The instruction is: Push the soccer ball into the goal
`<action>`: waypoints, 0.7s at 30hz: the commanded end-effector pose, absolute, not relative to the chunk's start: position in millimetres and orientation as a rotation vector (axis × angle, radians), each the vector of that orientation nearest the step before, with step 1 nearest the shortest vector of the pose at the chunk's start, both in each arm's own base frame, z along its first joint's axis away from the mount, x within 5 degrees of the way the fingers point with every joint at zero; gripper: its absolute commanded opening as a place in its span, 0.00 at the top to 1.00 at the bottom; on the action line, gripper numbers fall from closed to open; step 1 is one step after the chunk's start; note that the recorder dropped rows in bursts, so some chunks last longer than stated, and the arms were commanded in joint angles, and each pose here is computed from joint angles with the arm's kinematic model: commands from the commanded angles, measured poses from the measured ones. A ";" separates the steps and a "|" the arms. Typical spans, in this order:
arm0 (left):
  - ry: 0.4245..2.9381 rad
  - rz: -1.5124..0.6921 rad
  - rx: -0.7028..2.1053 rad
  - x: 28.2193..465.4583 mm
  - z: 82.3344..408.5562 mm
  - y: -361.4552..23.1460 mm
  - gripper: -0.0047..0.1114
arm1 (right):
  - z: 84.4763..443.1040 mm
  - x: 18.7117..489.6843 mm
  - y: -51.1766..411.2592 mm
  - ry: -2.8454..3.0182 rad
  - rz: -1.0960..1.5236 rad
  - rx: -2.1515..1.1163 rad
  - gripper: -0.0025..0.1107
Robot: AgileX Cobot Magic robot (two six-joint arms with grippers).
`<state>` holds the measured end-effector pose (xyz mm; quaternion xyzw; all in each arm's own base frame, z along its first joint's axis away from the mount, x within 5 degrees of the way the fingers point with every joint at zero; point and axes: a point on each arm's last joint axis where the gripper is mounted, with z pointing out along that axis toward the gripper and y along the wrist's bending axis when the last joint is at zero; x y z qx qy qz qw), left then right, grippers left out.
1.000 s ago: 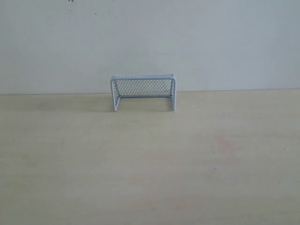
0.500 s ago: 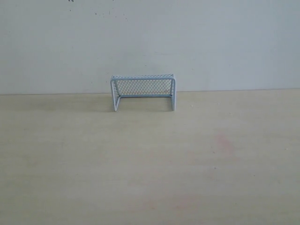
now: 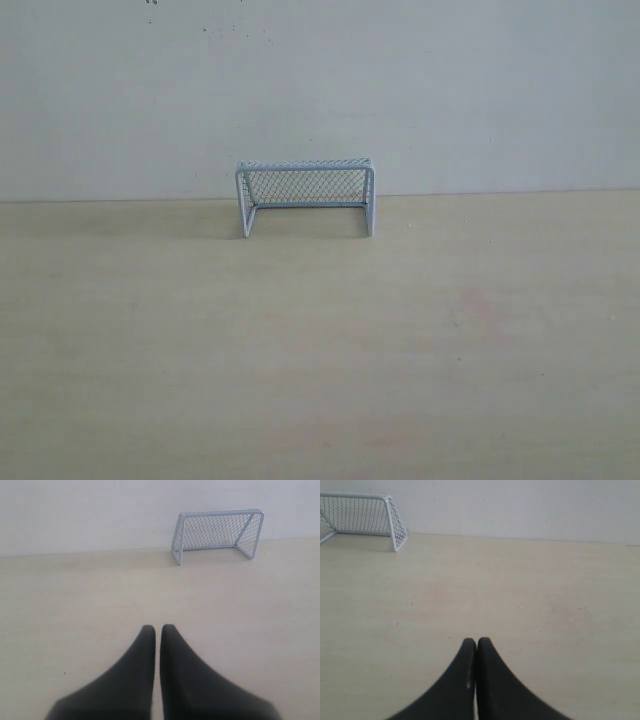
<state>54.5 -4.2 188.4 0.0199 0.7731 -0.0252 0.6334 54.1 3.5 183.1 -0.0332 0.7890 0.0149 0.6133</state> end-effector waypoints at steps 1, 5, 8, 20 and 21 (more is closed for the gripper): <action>1.768 -0.058 0.040 54.6 187.4 -4.1 0.92 | 183.6 53.7 3.2 1.810 0.029 -0.078 0.98; 1.768 -0.058 0.040 54.6 187.4 -4.1 0.92 | 183.6 53.8 1.4 1.811 0.006 -0.042 0.98; 1.768 -0.058 0.040 54.6 187.4 -4.1 0.92 | 183.6 53.8 0.0 1.811 -0.011 -0.017 0.98; 1.768 -0.058 0.040 54.6 187.4 -4.1 0.92 | 183.4 53.8 0.2 1.813 -0.009 -0.024 0.98; 1.768 -0.058 0.040 54.6 187.4 -4.1 0.92 | 182.9 53.7 0.2 1.819 -0.009 -0.024 0.98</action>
